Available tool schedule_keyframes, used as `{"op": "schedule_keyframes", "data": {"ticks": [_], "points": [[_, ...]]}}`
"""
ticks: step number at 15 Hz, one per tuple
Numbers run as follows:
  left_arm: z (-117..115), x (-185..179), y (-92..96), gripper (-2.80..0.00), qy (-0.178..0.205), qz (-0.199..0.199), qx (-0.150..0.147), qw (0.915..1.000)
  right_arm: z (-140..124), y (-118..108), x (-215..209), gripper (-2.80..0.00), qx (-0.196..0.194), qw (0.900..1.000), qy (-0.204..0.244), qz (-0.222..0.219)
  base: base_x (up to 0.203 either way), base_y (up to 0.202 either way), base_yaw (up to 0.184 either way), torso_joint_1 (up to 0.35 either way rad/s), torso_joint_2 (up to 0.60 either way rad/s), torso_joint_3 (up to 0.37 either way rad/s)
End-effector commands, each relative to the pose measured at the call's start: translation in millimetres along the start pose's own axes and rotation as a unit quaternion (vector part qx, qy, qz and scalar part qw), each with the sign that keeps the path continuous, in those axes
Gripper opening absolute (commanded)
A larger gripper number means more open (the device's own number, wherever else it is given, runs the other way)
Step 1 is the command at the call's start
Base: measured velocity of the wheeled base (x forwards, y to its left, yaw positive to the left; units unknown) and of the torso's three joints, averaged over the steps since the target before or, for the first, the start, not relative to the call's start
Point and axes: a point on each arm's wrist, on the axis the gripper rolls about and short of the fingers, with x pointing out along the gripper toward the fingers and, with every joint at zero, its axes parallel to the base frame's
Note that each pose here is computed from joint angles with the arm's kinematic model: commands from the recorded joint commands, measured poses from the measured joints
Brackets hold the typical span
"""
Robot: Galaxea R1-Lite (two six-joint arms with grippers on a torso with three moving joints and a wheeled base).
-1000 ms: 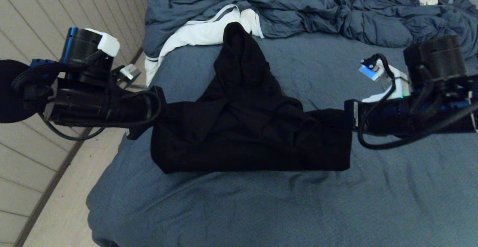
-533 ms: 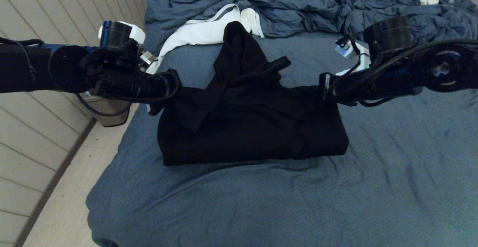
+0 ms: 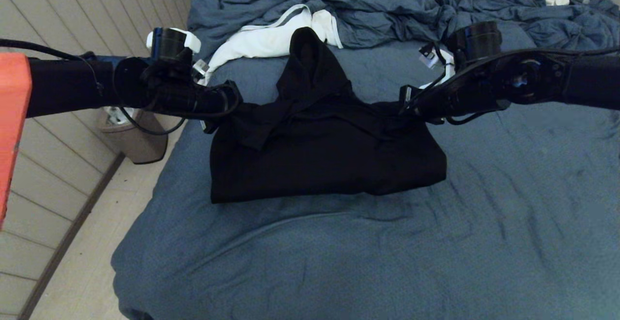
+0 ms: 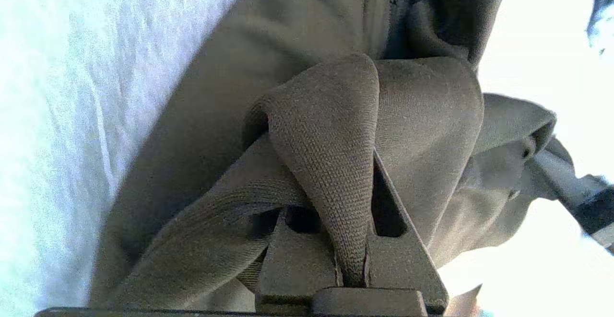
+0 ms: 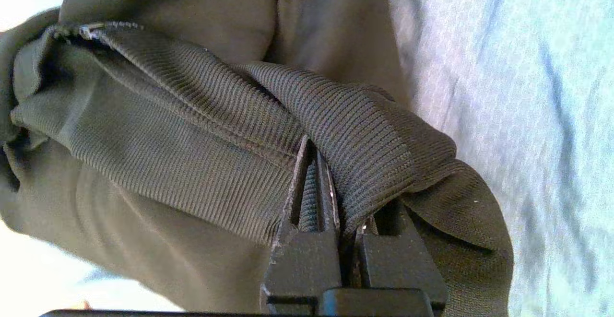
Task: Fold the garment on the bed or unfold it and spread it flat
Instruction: Fold the black sweatshirt
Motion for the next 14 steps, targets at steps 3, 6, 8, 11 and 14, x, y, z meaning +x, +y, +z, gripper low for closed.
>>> {"op": "schedule_keyframes", "data": {"ticks": [3,6,8,11,14], "points": [[3.0,5.8,8.3,-2.80,-0.004,0.004,0.000,1.0000,0.3,-6.4,13.8,-2.80,0.003,1.000,0.005,-0.006,0.000,0.000,0.000,0.000,0.00,0.000],[2.0,6.9,9.5,0.00,0.000,0.006,-0.002,1.0000,3.3,-6.5,11.1,-2.80,-0.011,1.000,-0.002,-0.005,0.000,0.000,0.000,0.000,0.00,0.000],[4.1,4.0,6.5,0.00,-0.007,0.000,-0.002,1.0000,4.6,-5.9,9.1,0.00,-0.013,1.000,-0.005,-0.003,0.000,0.000,0.000,0.000,0.00,0.000],[21.8,-25.4,4.4,0.00,-0.046,-0.005,-0.021,0.9987,8.5,-4.8,3.4,0.00,-0.021,1.000,-0.014,-0.002,0.000,0.000,0.000,0.000,0.00,0.000],[45.0,-62.1,16.4,0.00,-0.095,0.007,-0.039,0.9947,13.4,-4.1,3.6,0.00,-0.027,0.999,-0.038,0.003,0.000,0.000,0.000,0.000,0.00,0.000]]}}
